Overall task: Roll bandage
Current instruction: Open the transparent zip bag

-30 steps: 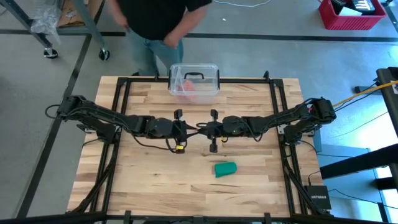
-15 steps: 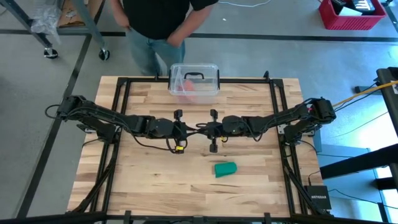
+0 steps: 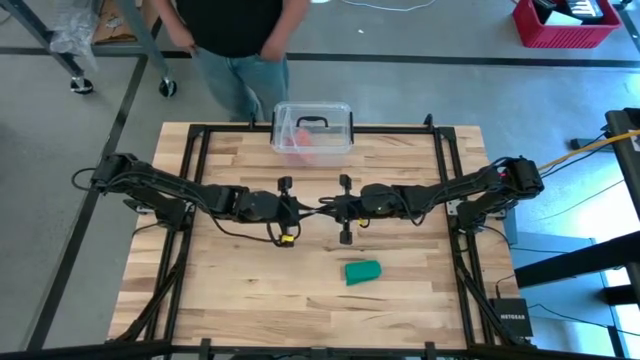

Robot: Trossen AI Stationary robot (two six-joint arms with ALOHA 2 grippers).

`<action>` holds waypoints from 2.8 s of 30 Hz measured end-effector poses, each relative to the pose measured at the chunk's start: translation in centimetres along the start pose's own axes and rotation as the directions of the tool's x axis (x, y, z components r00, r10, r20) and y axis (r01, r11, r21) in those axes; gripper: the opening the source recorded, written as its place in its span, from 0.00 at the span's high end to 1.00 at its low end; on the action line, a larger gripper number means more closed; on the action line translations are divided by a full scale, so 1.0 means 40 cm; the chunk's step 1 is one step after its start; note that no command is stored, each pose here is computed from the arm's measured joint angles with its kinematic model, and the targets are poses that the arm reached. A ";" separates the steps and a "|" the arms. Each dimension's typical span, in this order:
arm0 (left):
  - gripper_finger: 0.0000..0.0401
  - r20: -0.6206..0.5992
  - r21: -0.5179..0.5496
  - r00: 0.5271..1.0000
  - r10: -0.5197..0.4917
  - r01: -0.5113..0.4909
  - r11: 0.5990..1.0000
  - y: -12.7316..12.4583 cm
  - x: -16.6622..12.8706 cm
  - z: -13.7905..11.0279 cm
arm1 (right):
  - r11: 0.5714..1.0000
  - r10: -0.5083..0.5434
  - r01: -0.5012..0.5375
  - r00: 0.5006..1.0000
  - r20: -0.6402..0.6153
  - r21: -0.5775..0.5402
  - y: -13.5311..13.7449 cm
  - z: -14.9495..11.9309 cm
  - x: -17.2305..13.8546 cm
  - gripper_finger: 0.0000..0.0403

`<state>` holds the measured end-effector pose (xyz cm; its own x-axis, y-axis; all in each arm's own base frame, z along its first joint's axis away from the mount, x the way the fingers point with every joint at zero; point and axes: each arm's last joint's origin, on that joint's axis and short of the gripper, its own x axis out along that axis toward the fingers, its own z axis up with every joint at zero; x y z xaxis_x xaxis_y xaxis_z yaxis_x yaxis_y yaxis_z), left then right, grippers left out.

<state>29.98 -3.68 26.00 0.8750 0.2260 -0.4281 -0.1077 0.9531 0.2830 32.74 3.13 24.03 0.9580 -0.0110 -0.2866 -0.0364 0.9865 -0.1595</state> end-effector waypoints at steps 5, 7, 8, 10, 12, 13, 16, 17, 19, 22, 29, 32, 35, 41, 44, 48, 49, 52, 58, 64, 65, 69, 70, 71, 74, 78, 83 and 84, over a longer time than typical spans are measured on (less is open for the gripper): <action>0.93 -0.061 0.020 0.998 -0.004 0.005 1.000 0.001 0.002 -0.017 | 1.000 -0.001 0.001 1.000 0.010 -0.002 -0.002 0.007 -0.007 1.00; 0.93 -0.086 0.023 0.996 -0.001 0.003 1.000 0.005 0.003 -0.024 | 1.000 -0.003 0.003 1.000 0.023 0.000 -0.004 0.015 -0.013 1.00; 0.93 -0.097 0.022 0.995 0.001 0.001 1.000 0.007 0.004 -0.026 | 1.000 -0.003 0.003 1.000 0.024 0.000 -0.005 0.019 -0.018 1.00; 0.93 -0.122 0.027 0.993 0.003 0.000 1.000 0.011 0.004 -0.033 | 1.000 -0.003 0.003 1.000 0.025 0.000 -0.006 0.025 -0.026 1.00; 0.93 -0.149 0.035 0.989 0.002 0.003 0.999 0.011 0.004 -0.040 | 1.000 -0.004 0.004 1.000 0.028 0.000 -0.008 0.032 -0.037 1.00; 0.93 -0.162 0.039 0.987 0.000 0.006 0.999 0.010 0.003 -0.043 | 1.000 -0.005 0.005 0.999 0.038 0.001 -0.010 0.038 -0.043 1.00; 0.93 -0.195 0.050 0.981 -0.002 0.012 0.999 0.010 0.002 -0.052 | 1.000 -0.004 0.004 0.999 0.041 0.002 -0.013 0.048 -0.059 1.00; 0.93 -0.208 0.055 0.978 -0.002 0.014 0.998 0.009 0.001 -0.055 | 1.000 -0.004 0.004 0.999 0.039 0.001 -0.014 0.051 -0.065 1.00; 0.93 -0.226 0.060 0.974 -0.003 0.017 0.998 0.009 0.000 -0.060 | 1.000 -0.003 0.003 1.000 0.031 0.000 -0.015 0.053 -0.074 1.00; 0.93 -0.256 0.070 0.967 -0.005 0.024 0.997 0.009 -0.002 -0.068 | 1.000 -0.001 0.001 1.000 0.024 0.000 -0.017 0.058 -0.084 1.00; 0.93 -0.250 0.066 0.968 -0.005 0.023 0.998 0.008 -0.001 -0.066 | 1.000 0.000 0.000 1.000 0.016 -0.001 -0.017 0.059 -0.088 1.00; 0.93 -0.245 0.066 0.969 -0.007 0.024 0.998 0.007 -0.001 -0.064 | 1.000 0.001 0.000 1.000 0.008 -0.002 -0.017 0.057 -0.088 1.00; 0.89 -0.243 0.052 0.970 -0.007 0.020 0.998 0.007 -0.001 -0.063 | 1.000 0.003 -0.003 1.000 -0.010 -0.004 -0.017 0.053 -0.088 1.00; 0.71 -0.237 0.002 0.972 -0.010 0.011 1.000 0.006 -0.004 -0.058 | 1.000 0.006 -0.006 1.000 -0.030 -0.007 -0.016 0.048 -0.088 1.00; 0.63 -0.209 -0.003 0.978 -0.021 0.020 1.000 0.003 -0.021 -0.032 | 1.000 0.008 -0.009 0.999 -0.053 -0.012 -0.016 0.042 -0.089 1.00; 0.56 -0.177 0.009 0.983 -0.048 0.051 0.999 0.001 -0.068 0.019 | 0.999 0.011 -0.015 0.997 -0.077 -0.047 -0.015 0.036 -0.089 1.00; 0.56 -0.163 0.008 0.985 -0.053 0.056 0.998 0.001 -0.078 0.028 | 0.998 0.014 -0.019 0.997 -0.082 -0.061 -0.014 0.035 -0.089 1.00; 0.55 -0.119 -0.004 0.991 -0.056 0.055 0.998 0.002 -0.094 0.041 | 0.995 0.056 -0.062 0.995 -0.079 -0.075 -0.011 0.034 -0.089 1.00; 0.55 -0.077 0.002 0.997 -0.005 0.006 1.000 0.002 -0.063 0.027 | 0.990 0.108 -0.113 0.992 -0.064 -0.083 -0.006 0.030 -0.077 1.00; 0.55 -0.062 0.039 0.998 -0.001 0.003 0.999 -0.007 -0.038 0.021 | 0.989 0.115 -0.121 0.991 -0.073 -0.084 -0.001 0.018 -0.060 1.00; 0.55 -0.056 0.037 0.998 -0.002 0.004 0.999 -0.008 -0.037 0.022 | 0.989 0.115 -0.121 0.991 -0.072 -0.085 -0.001 0.018 -0.059 1.00; 0.55 -0.054 0.036 0.998 -0.010 0.012 0.999 -0.009 -0.034 0.022 | 0.989 0.115 -0.120 0.991 -0.072 -0.084 -0.001 0.018 -0.059 1.00; 0.55 -0.052 0.035 0.998 -0.026 0.028 0.999 -0.011 -0.033 0.022 | 0.989 0.114 -0.120 0.991 -0.070 -0.084 -0.001 0.019 -0.059 1.00; 0.55 -0.049 0.032 0.998 -0.036 0.037 0.999 -0.011 -0.033 0.022 | 0.989 0.114 -0.120 0.991 -0.068 -0.084 -0.001 0.019 -0.059 1.00; 0.55 -0.041 0.030 0.998 -0.042 0.043 0.999 -0.012 -0.032 0.024 | 0.989 0.114 -0.119 0.991 -0.065 -0.083 -0.002 0.020 -0.059 1.00; 0.55 -0.038 0.029 0.997 -0.069 0.070 0.997 -0.018 -0.024 0.022 | 0.990 0.113 -0.118 0.992 -0.062 -0.083 -0.002 0.020 -0.059 1.00; 0.55 -0.065 0.039 0.997 -0.048 0.051 0.998 -0.014 -0.008 0.012 | 0.990 0.113 -0.117 0.992 -0.056 -0.082 -0.002 0.022 -0.059 1.00; 0.55 -0.067 0.038 0.997 -0.045 0.048 0.998 -0.012 -0.006 0.011 | 0.990 0.112 -0.117 0.992 -0.055 -0.082 -0.002 0.022 -0.059 1.00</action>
<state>30.02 -4.30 26.35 0.8453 0.1959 -0.4971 -0.0481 0.9545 0.2943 30.74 3.22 25.55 0.9308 0.0911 -0.3540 -0.1712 0.9643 -0.2019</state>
